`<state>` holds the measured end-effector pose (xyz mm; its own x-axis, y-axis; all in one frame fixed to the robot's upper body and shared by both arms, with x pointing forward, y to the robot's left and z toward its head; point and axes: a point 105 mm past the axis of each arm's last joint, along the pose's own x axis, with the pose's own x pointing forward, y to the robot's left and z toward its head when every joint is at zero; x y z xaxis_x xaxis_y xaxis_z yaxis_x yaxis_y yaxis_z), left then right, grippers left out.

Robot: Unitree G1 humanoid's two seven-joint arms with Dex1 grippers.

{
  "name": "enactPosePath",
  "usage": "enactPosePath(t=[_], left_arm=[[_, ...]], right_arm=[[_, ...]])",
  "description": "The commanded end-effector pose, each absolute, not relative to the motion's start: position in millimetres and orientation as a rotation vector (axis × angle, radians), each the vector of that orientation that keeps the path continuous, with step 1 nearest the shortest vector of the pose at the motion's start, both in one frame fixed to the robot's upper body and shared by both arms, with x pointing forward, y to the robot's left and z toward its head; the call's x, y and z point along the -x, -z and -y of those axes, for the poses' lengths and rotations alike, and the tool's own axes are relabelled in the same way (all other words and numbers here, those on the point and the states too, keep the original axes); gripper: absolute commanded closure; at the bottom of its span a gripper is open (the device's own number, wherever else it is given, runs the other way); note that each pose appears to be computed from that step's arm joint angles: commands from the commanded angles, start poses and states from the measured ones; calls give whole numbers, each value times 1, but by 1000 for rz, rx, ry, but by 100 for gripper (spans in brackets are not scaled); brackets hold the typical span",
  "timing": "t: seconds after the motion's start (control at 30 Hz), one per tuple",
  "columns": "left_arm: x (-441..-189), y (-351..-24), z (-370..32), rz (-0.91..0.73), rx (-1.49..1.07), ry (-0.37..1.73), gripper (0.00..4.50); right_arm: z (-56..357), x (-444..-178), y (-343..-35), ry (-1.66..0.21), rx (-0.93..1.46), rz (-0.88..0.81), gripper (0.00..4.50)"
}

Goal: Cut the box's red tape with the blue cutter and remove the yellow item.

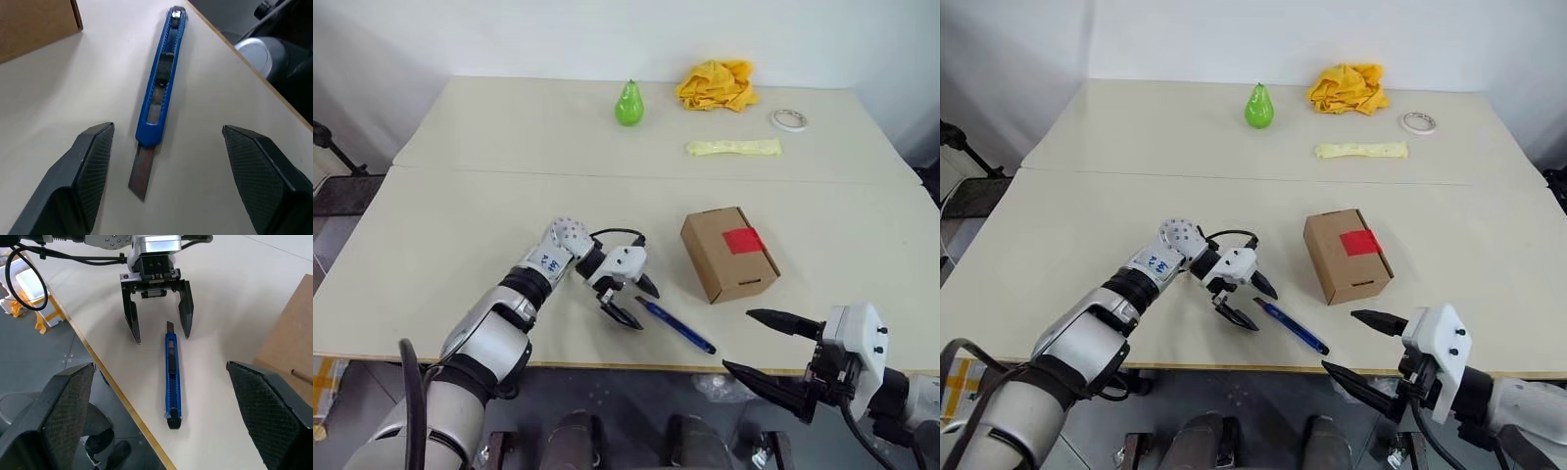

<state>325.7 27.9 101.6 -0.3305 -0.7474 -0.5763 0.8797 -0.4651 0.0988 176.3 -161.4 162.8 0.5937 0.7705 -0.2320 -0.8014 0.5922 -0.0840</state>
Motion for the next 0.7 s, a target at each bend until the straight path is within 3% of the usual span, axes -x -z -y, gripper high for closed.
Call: enactPosePath(t=[0.03,0.17,0.27,0.57,0.7], left_arm=[[-304,-77,-28,-433,-676,2098,78],[-300,-75,-22,-436,-647,2114,78],[-300,-73,-20,-450,-657,2113,125],[-299,-58,-23,-478,-693,2099,386],[-299,-57,-25,-452,-707,2096,386]], right_arm=[[160,-174,-167,-925,196,-150,0],[164,-171,-167,-906,198,-152,0],[169,-169,-166,-887,206,-157,0],[172,-165,-166,-867,200,-149,0],[172,-164,-166,-868,199,-149,0]])
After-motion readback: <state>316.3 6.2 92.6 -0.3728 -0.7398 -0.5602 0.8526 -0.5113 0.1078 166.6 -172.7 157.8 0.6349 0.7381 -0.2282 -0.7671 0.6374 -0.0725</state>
